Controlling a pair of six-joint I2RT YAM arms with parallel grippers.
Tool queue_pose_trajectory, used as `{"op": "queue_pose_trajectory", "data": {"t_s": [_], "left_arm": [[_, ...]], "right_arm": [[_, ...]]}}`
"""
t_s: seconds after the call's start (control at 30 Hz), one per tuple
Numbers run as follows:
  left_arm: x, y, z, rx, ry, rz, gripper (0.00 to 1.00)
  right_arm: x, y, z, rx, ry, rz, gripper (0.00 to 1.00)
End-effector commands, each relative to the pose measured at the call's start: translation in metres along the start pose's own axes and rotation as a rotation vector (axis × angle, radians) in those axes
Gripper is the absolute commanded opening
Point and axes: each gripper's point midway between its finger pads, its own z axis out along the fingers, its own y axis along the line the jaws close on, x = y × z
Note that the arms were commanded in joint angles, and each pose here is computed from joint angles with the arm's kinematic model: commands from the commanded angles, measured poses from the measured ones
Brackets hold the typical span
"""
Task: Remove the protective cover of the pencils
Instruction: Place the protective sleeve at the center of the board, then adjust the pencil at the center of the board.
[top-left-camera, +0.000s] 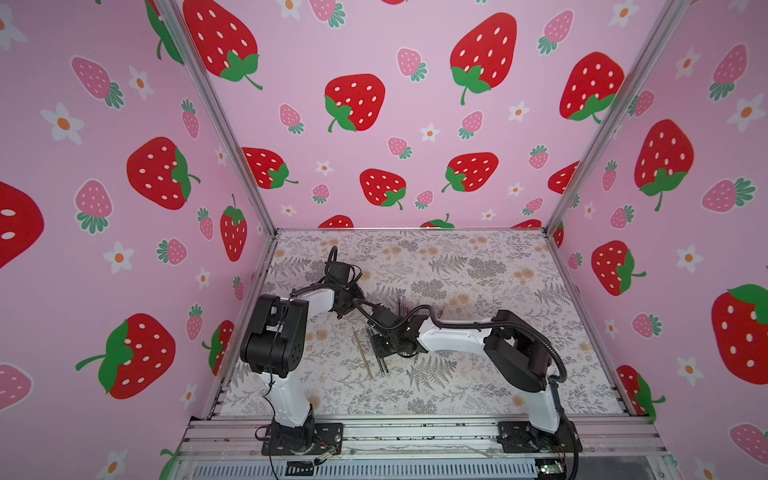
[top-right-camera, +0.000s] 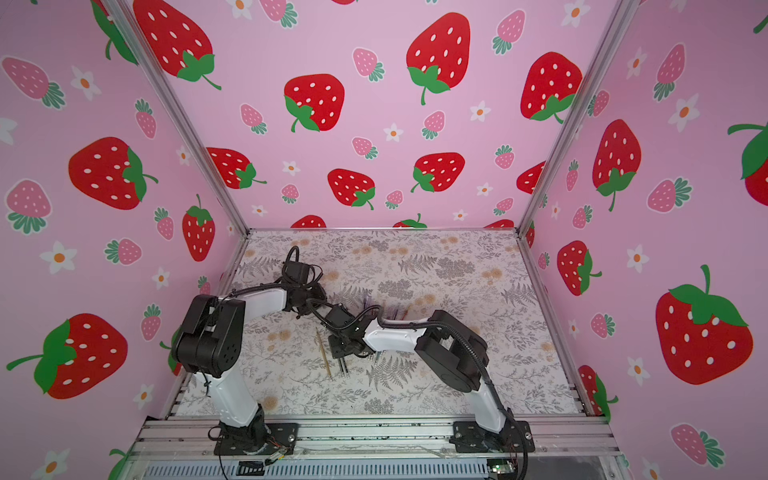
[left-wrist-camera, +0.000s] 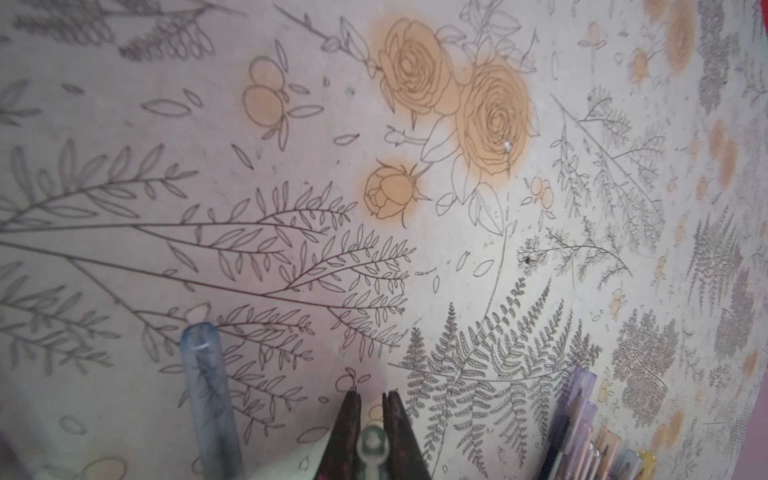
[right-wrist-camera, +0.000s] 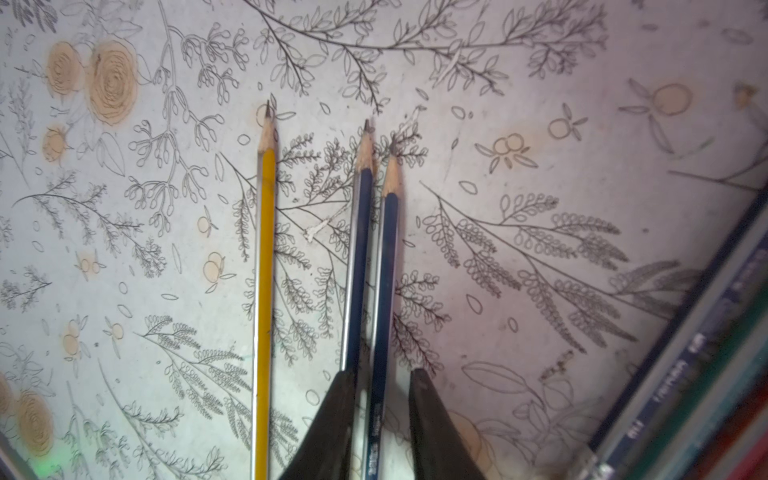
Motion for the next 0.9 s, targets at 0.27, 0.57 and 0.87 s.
{"op": "queue_pose_trajectory", "data": {"t_s": [0.27,0.57,0.87], "left_arm": [[0.001,0.006,-0.003,-0.052,0.008,0.017,0.19],[0.0,0.003,-0.01,-0.041,-0.003,0.017,0.23],[-0.008,-0.012,-0.034,0.005,-0.037,0.037,0.26]], "right_arm": [[-0.006,-0.009,-0.037,0.05,-0.04,-0.044,0.35],[-0.01,-0.034,-0.08,0.135,-0.141,-0.036,0.38],[-0.004,-0.058,-0.082,0.198,-0.153,0.008,0.35]]}}
